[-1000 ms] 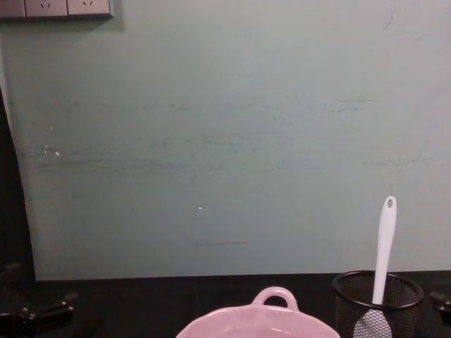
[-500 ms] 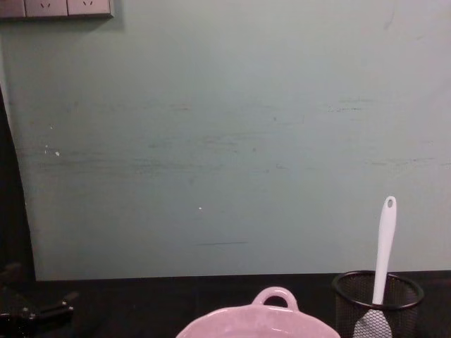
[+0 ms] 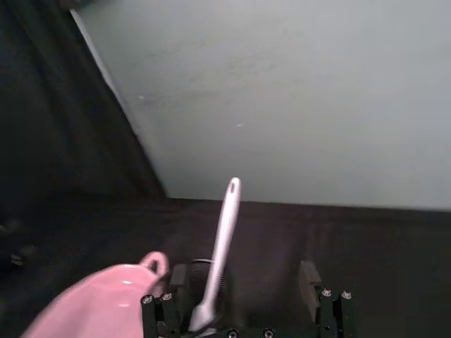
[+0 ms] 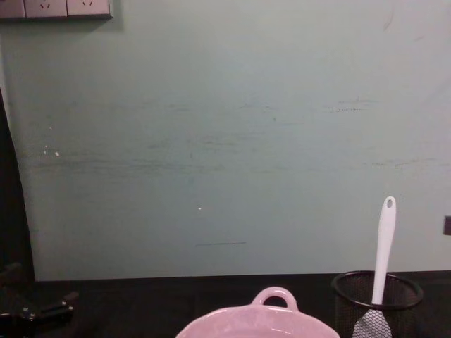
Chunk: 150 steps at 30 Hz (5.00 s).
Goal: Use the one hand to pick up the spoon and stir the clear water in the bowl.
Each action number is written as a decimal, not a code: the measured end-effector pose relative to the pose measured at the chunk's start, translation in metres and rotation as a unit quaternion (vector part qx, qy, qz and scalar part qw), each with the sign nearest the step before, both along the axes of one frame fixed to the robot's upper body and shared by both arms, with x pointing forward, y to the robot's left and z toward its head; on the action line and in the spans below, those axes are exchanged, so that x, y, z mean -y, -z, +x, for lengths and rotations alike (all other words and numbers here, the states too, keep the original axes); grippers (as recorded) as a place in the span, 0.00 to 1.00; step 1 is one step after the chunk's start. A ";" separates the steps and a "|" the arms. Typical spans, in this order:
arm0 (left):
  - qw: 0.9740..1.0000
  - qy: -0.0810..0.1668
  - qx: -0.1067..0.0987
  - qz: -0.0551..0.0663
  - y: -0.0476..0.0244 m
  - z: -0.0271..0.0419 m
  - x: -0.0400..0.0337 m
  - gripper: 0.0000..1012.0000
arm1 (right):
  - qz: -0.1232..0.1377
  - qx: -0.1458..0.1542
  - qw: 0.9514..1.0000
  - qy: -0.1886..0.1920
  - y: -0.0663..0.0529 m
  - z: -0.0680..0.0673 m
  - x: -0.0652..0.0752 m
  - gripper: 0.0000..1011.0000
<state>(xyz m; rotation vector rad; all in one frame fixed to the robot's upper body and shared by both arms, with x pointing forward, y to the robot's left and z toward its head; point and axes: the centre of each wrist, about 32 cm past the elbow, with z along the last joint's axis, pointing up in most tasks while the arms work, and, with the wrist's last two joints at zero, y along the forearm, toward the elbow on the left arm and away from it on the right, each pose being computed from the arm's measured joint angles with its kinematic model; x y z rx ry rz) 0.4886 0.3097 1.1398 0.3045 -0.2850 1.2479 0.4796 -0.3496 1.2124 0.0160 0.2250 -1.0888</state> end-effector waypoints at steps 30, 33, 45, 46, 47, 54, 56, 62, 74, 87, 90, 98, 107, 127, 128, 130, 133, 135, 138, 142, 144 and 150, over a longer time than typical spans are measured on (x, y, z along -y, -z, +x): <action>1.000 0.000 0.000 0.000 0.0000 0.0000 0.0000 1.00 | 0.092 -0.076 0.989 -0.083 0.009 0.105 -0.029 0.99; 1.000 0.000 0.000 0.000 0.0000 0.0000 0.0000 1.00 | 0.092 -0.076 0.989 -0.084 0.009 0.106 -0.029 0.99; 1.000 0.000 0.000 0.000 0.0000 0.0000 0.0000 1.00 | 0.092 -0.077 0.989 -0.083 0.008 0.104 -0.028 0.85; 1.000 0.000 0.000 0.000 0.0000 0.0000 0.0000 1.00 | 0.092 -0.077 0.989 -0.082 0.008 0.104 -0.027 0.85; 1.000 0.000 0.000 0.000 0.0000 0.0000 0.0000 1.00 | 0.092 -0.077 0.989 -0.082 0.008 0.104 -0.027 0.84; 1.000 0.000 0.000 0.000 0.0000 0.0000 0.0000 1.00 | 0.092 -0.078 0.989 -0.082 0.008 0.103 -0.027 0.64; 1.000 0.000 0.000 0.000 0.0000 0.0000 0.0000 1.00 | 0.092 -0.078 0.989 -0.082 0.008 0.103 -0.027 0.56; 1.000 0.000 0.000 0.000 0.0000 0.0000 0.0000 1.00 | 0.092 -0.078 0.989 -0.081 0.008 0.103 -0.027 0.33; 1.000 0.000 0.000 0.000 0.0000 0.0000 0.0000 1.00 | 0.092 -0.079 0.989 -0.081 0.008 0.103 -0.027 0.13; 1.000 0.000 0.000 0.000 0.0000 0.0000 0.0000 1.00 | -0.039 0.068 0.991 -0.112 -0.063 0.073 -0.029 0.13; 1.000 0.000 0.000 0.000 0.0000 0.0000 0.0000 1.00 | -0.047 0.082 0.988 -0.121 -0.076 0.070 -0.029 0.13; 1.000 0.000 0.000 0.000 0.0000 0.0000 0.0000 1.00 | -0.051 0.121 0.977 -0.167 -0.120 0.069 -0.041 0.13; 1.000 0.000 0.000 0.000 0.0000 0.0000 0.0000 1.00 | -0.039 0.122 0.963 -0.235 -0.124 0.075 -0.078 0.13; 1.000 0.000 0.000 0.000 0.0000 0.0000 0.0000 1.00 | -0.027 0.160 0.947 -0.279 -0.009 0.083 -0.104 0.13; 1.000 0.000 0.000 0.000 0.0000 0.0000 0.0000 1.00 | -0.029 0.163 0.946 -0.280 -0.006 0.082 -0.104 0.13; 1.000 0.000 0.000 0.000 0.0000 0.0000 0.0000 1.00 | -0.033 0.167 0.944 -0.284 -0.001 0.081 -0.104 0.13; 1.000 0.000 0.000 0.000 0.0000 0.0000 0.0000 1.00 | -0.037 0.166 0.941 -0.293 0.007 0.078 -0.104 0.13; 1.000 0.000 0.000 0.000 0.0000 0.0000 0.0000 1.00 | -0.037 0.163 0.939 -0.300 0.012 0.076 -0.105 0.13; 1.000 0.000 0.000 0.000 0.0000 0.0000 0.0000 1.00 | -0.035 0.159 0.938 -0.307 0.016 0.073 -0.106 0.13; 1.000 0.000 0.000 0.000 0.0000 0.0000 0.0000 1.00 | -0.026 0.147 0.934 -0.324 0.024 0.071 -0.115 0.13; 1.000 0.000 0.000 0.000 0.0000 0.0000 0.0000 1.00 | -0.022 0.145 0.933 -0.328 0.026 0.072 -0.119 0.13; 1.000 0.000 0.000 0.000 0.0000 0.0000 0.0000 1.00 | -0.010 0.151 0.933 -0.327 0.034 0.076 -0.133 0.13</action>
